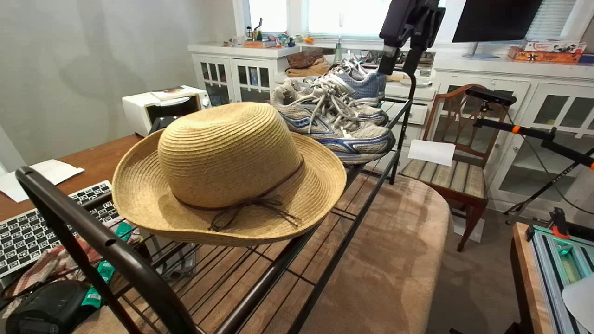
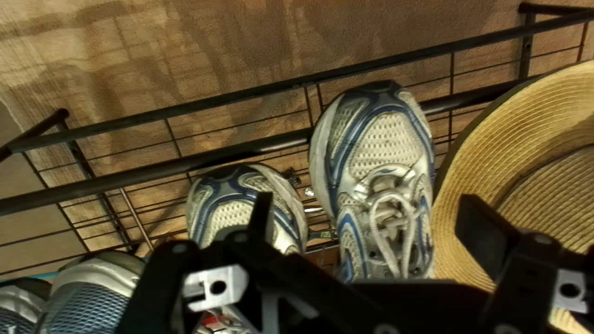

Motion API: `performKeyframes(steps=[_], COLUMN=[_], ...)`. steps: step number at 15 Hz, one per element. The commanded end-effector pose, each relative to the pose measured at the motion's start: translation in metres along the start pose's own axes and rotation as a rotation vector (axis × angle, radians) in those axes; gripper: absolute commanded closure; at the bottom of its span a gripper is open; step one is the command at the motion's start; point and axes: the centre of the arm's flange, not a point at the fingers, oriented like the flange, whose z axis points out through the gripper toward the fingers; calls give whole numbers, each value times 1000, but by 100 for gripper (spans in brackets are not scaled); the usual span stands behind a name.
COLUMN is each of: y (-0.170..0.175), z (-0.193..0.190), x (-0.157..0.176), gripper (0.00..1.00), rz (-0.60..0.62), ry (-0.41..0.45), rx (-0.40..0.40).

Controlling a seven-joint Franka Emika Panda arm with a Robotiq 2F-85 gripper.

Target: Pick up the beige hat and put in on top of the shoes

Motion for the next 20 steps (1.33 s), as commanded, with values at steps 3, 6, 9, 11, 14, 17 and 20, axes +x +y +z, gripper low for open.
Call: performKeyframes(steps=[3,6,9,11,14,17,20], y=[-89,-133,-163,-179,-194,-189,-193], z=[5,16,29,40,50,51,49], x=[-12,-18,-13,-3,7,0,1], gripper=[0,0,0,0,0,0,0], rz=[-198,-294,-353,-393,-494,-475,-490], ry=[10,20,50,78,109,100,104], rx=[-10,3,19,40,80,73,77])
